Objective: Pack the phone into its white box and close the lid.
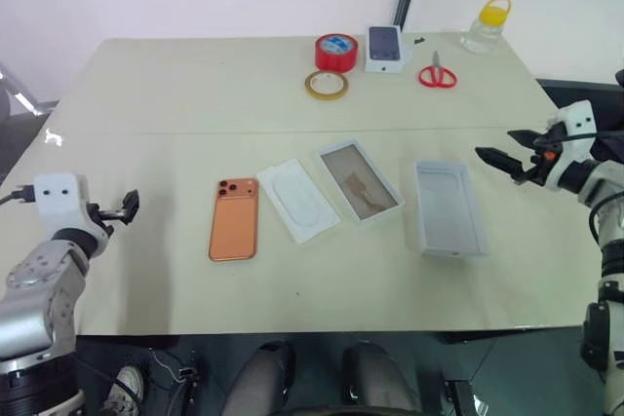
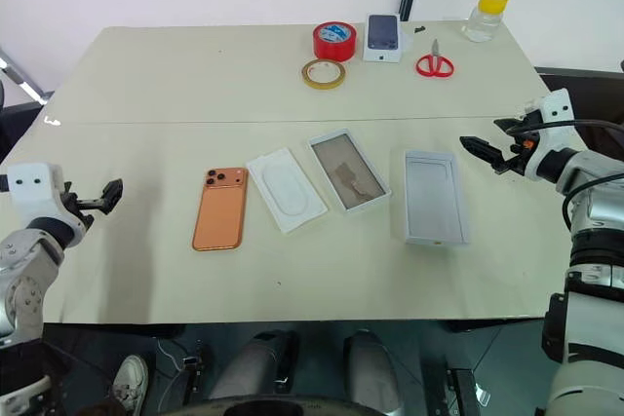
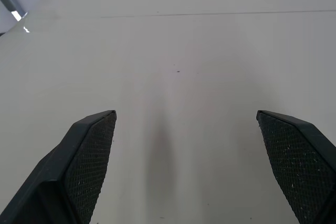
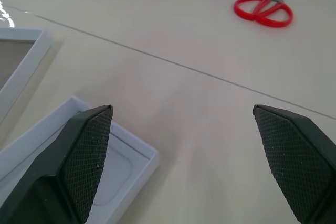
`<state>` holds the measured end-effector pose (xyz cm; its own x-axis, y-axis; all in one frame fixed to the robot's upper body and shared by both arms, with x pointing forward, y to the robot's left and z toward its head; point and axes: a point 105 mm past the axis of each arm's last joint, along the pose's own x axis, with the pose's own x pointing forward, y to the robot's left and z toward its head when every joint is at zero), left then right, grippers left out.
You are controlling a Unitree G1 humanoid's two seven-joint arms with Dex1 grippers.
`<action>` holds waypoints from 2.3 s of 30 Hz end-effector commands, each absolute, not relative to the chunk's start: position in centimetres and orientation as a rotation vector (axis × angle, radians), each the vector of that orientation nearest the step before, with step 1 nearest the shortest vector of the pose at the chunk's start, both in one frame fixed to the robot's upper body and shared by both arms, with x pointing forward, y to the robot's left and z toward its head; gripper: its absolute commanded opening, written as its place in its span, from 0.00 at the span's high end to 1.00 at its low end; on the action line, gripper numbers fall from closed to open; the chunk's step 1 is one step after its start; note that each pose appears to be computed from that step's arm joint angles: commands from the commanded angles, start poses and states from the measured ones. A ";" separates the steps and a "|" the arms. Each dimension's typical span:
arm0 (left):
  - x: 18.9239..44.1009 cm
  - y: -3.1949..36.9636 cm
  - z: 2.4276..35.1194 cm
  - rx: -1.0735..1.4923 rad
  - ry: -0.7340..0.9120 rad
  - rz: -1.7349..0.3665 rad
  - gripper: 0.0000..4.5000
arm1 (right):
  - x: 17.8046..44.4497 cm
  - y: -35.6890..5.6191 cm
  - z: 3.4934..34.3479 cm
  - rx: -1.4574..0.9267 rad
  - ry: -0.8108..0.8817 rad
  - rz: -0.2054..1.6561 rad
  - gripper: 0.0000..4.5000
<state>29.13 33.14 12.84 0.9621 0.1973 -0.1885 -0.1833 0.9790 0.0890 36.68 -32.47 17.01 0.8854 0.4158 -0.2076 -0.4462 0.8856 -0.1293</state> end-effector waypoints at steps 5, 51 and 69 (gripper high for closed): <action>29.3 33.2 14.2 0.078 0.152 0.199 0.00 | 36.2 -31.6 18.0 -0.196 0.142 0.498 0.01; 29.6 10.2 12.4 -0.456 0.551 -0.438 0.00 | 30.2 -14.8 16.9 -0.427 0.093 1.057 0.01; 31.0 7.5 11.2 -0.621 0.646 -0.431 0.05 | 29.0 -12.8 17.2 -0.430 0.062 1.118 0.00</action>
